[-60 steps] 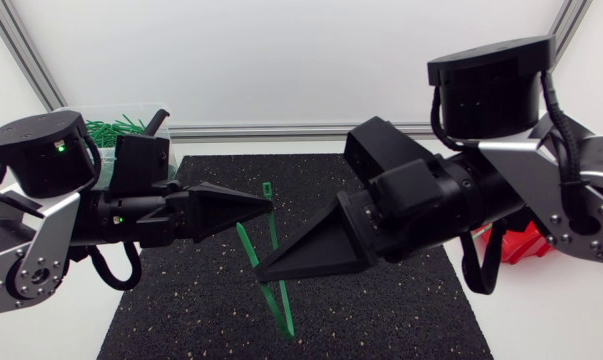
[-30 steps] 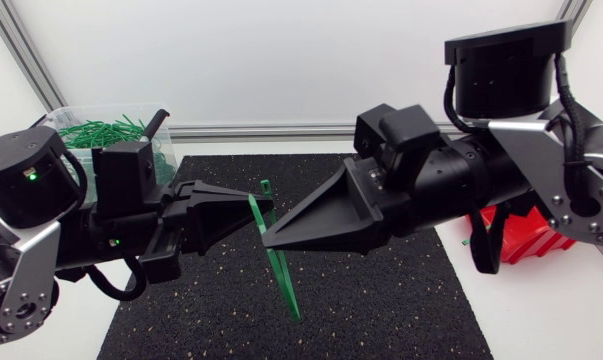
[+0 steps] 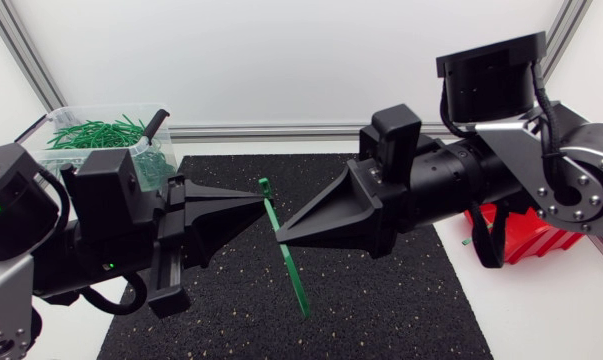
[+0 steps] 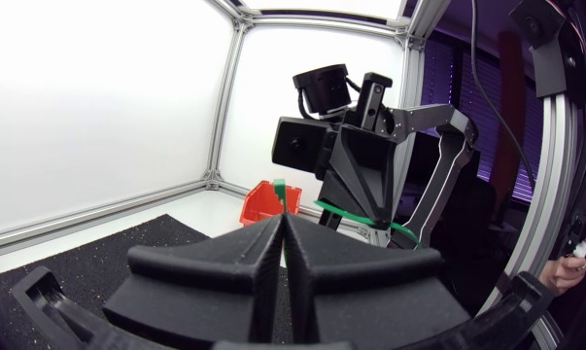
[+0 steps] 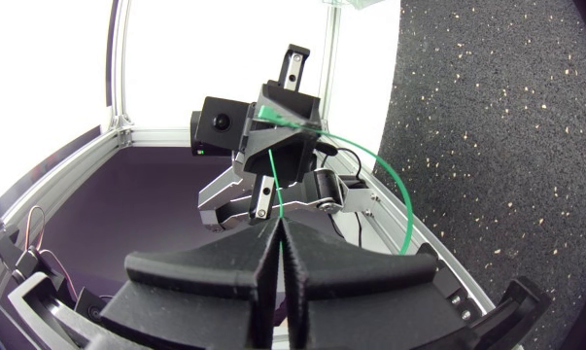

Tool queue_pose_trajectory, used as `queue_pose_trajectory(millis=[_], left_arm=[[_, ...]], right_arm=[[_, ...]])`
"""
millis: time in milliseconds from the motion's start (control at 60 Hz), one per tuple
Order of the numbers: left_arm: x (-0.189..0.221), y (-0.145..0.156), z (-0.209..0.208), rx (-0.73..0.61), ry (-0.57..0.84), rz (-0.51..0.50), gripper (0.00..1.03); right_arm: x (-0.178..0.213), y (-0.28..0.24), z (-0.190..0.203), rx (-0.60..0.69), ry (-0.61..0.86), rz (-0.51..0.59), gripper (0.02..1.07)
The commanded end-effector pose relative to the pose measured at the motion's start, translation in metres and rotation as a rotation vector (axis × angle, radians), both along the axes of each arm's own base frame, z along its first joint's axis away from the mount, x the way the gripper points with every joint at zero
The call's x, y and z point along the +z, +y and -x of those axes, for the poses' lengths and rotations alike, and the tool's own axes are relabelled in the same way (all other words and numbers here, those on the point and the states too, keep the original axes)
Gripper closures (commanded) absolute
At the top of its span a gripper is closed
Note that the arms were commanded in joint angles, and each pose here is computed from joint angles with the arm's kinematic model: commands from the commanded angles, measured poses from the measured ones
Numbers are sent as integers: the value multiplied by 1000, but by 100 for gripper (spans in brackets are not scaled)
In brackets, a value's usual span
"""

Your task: Take a green cable tie from the red box, thread the tail through the head to close it, then place it in the transparent bin on the left.

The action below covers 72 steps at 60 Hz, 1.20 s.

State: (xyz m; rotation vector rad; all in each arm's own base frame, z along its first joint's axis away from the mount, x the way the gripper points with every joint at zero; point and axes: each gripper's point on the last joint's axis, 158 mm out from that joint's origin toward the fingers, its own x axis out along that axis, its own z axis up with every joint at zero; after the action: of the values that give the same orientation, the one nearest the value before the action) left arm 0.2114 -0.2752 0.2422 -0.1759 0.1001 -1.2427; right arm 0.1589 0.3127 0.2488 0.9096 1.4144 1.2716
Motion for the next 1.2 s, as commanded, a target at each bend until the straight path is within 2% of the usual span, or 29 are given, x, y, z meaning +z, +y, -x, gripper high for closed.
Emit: queue_pose_trajectory(millis=[0, 133, 400, 600, 850, 1183], left_arm=[[1, 1, 5, 3, -38, 4, 99], [2, 1, 9, -6, -6, 15, 99], [-2, -5, 25, -56, 154, 63, 99], [-4, -10, 33, -86, 244, 83, 99], [10, -9, 27, -63, 324, 146, 98], [28, -7, 28, -69, 359, 199, 98]], right_arm=[[0, 0, -2, -2, 44, 12, 101], [7, -1, 3, 6, 34, 3, 101], [19, -6, 14, 14, 57, 19, 101], [42, -7, 44, 76, 46, 15, 101], [41, -11, 36, 50, 52, 18, 101], [25, -8, 20, 26, 87, 39, 101]])
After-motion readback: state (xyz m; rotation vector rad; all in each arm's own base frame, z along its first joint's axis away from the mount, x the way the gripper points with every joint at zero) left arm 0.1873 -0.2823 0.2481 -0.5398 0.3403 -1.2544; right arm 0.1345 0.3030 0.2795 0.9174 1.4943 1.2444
